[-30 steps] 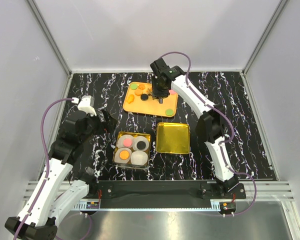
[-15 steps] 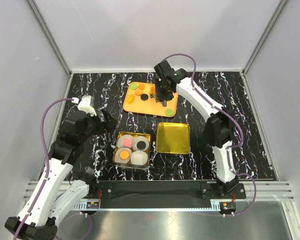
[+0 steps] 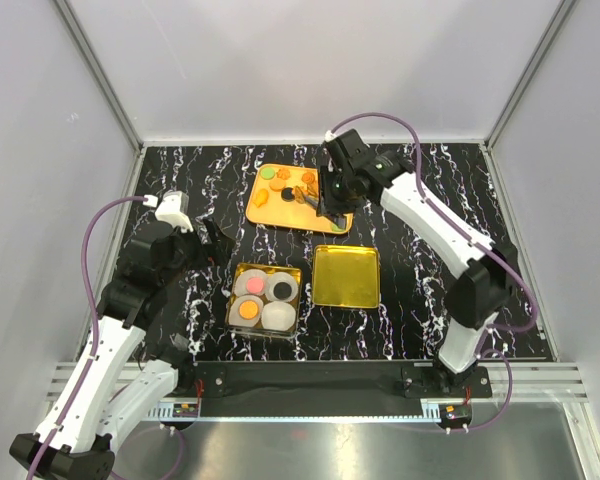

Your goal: Pack the cookies

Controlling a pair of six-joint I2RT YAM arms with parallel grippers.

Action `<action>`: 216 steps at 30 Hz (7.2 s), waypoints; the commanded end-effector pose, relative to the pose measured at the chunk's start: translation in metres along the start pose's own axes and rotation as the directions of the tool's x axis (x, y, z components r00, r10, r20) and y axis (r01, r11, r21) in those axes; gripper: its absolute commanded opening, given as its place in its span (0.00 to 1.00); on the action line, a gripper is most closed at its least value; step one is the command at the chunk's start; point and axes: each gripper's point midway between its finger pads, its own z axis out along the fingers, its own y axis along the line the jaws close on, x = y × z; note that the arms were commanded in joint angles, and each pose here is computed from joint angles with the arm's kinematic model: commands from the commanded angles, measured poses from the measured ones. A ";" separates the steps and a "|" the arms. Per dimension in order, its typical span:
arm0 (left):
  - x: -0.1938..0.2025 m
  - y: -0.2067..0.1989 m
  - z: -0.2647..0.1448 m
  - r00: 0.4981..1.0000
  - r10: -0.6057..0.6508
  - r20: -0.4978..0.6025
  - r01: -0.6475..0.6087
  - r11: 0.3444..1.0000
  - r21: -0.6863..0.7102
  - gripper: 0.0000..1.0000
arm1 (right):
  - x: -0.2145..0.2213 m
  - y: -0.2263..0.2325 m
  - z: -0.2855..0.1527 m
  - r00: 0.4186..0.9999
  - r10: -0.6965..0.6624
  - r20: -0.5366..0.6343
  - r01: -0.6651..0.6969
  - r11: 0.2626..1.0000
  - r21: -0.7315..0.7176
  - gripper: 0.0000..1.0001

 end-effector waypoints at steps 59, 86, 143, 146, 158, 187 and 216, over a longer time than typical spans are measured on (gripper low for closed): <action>-0.013 0.004 0.000 0.998 -0.008 0.060 0.010 1.000 -0.025 0.99 | 0.227 0.085 -0.103 0.923 -0.270 -0.276 0.202 0.947 -0.249 0.49; -0.012 0.005 0.001 0.998 -0.008 0.055 0.010 1.000 -0.029 0.99 | 0.189 0.105 -0.058 0.922 -0.346 -0.176 0.322 0.935 -0.149 0.47; -0.011 0.003 0.000 0.999 -0.008 0.052 0.009 1.000 -0.019 0.99 | 0.212 0.098 -0.067 0.903 -0.349 -0.249 0.304 0.931 -0.203 0.41; -0.012 0.003 0.001 0.999 -0.008 0.052 0.009 1.000 -0.019 0.99 | 0.211 0.100 -0.063 0.902 -0.352 -0.249 0.307 0.930 -0.202 0.43; -0.012 0.003 0.001 0.999 -0.008 0.054 0.009 1.000 -0.019 0.99 | 0.208 0.103 -0.067 0.904 -0.350 -0.245 0.305 0.930 -0.206 0.43; -0.011 0.004 0.002 0.999 -0.008 0.048 0.009 1.000 -0.022 0.99 | 0.224 0.091 -0.075 0.886 -0.348 -0.306 0.294 0.933 -0.209 0.45; -0.011 0.004 0.002 0.999 -0.008 0.046 0.009 1.000 -0.024 0.99 | 0.219 0.099 -0.076 0.892 -0.353 -0.284 0.293 0.927 -0.234 0.29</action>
